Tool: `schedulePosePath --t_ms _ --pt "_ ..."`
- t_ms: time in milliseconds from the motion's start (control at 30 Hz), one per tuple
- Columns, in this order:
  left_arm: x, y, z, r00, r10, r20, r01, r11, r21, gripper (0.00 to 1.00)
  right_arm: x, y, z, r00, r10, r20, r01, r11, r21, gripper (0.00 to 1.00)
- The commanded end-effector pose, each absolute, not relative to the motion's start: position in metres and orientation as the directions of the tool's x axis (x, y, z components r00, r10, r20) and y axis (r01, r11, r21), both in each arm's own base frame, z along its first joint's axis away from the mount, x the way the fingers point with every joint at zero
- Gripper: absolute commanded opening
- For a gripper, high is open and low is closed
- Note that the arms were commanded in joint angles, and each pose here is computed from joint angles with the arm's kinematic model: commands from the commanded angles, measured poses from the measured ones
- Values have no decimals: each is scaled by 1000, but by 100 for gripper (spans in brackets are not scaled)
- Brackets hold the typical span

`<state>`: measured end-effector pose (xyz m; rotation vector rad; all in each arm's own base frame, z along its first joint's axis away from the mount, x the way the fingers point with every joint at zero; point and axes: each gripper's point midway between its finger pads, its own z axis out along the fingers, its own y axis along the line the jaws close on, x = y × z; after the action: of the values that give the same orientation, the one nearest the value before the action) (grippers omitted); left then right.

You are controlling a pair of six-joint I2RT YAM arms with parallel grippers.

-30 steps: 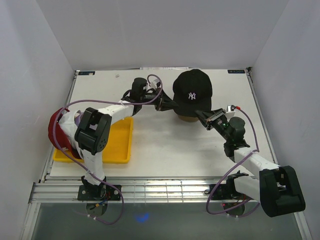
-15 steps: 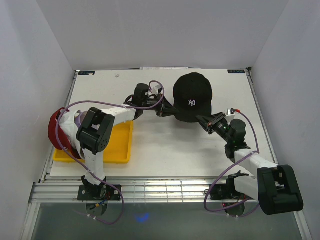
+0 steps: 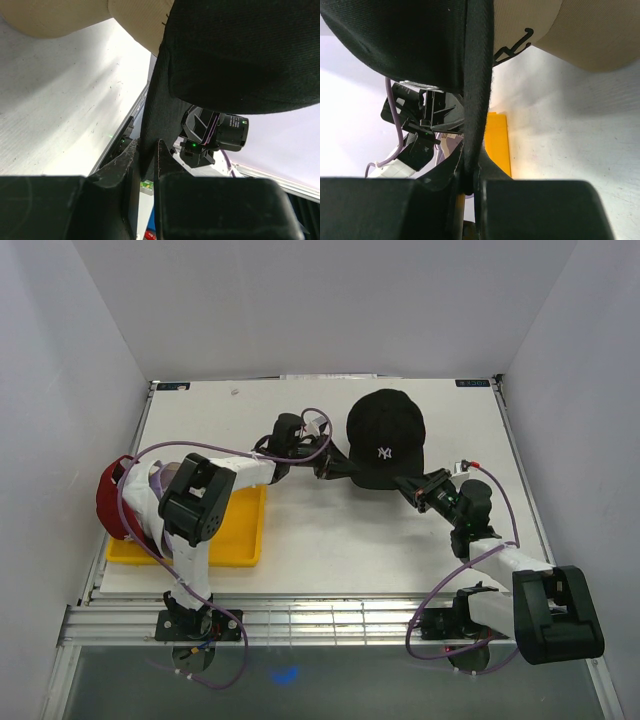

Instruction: Stack the hats

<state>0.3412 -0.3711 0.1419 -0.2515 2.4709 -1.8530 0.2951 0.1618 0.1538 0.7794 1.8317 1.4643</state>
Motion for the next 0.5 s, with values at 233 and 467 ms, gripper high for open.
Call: schedulePosePath --t_ms 233,467 --pt "366 -352 104 -958 -282 48 -157 376 -913 0 290 147 115 -604 782 -156 128 288 949 8" --pt "369 -349 94 -955 -295 32 -162 428 -889 0 292 144 107 -606 778 -169 140 313 939 8"
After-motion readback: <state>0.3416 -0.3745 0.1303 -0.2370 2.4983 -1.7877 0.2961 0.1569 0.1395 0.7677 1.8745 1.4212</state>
